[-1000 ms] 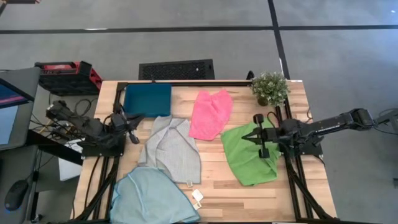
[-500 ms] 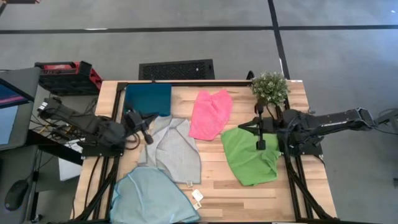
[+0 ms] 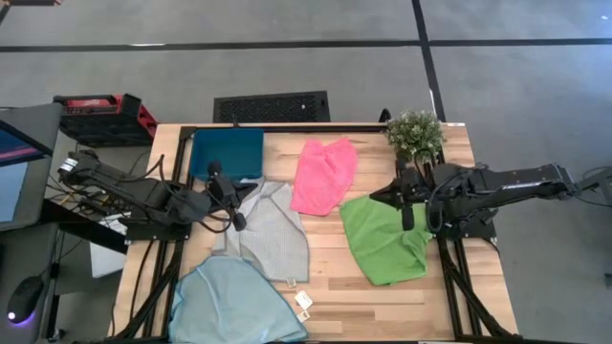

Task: Fold microfiber towels
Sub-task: Fold the green cloth

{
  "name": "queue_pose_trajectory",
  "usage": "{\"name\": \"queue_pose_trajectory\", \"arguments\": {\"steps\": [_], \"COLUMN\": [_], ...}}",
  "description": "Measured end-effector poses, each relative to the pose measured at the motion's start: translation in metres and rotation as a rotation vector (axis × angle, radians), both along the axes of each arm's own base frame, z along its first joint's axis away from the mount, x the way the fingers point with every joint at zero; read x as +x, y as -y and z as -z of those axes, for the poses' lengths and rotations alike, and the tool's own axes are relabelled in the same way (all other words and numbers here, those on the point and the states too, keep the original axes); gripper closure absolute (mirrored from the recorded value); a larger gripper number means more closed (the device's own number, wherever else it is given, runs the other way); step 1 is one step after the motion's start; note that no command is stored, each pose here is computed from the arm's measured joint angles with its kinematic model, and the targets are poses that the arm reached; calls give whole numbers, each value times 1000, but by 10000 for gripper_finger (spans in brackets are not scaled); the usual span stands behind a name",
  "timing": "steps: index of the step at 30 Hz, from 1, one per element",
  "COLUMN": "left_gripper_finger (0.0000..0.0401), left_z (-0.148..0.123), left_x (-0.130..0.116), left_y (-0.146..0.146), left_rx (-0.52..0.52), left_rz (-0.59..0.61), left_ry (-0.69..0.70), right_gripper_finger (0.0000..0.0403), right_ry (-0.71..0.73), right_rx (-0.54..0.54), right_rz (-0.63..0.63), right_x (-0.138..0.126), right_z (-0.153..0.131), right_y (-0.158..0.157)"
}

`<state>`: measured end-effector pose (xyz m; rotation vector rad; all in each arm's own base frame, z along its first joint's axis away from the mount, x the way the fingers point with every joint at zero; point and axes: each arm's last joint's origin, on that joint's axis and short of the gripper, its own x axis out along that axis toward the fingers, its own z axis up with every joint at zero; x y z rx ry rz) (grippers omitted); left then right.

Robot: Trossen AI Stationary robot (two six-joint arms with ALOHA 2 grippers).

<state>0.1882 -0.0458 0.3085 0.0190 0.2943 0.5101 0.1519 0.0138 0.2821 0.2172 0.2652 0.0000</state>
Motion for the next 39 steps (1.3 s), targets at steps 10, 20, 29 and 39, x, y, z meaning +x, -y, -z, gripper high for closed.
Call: {"name": "queue_pose_trajectory", "arguments": {"steps": [10, 20, 29, 39], "left_gripper_finger": [401, 401, 401, 401], "left_z": [0, 0, 1, 1], "left_x": [0, 0, 0, 0], "left_y": [0, 0, 0, 0], "left_rx": [-4, 33, 77, 76], "left_rz": [-1, 11, 25, 24], "left_ry": [3, -18, -49, -49], "right_gripper_finger": [370, 395, 399, 397], "right_ry": [-34, -113, -408, -776], "right_rx": [42, 291, 511, 658], "right_rz": [10, 159, 353, 732], "right_x": [6, 8, -8, -34], "right_z": [5, 13, 38, 30], "right_y": [-1, 8, 19, 27]}}
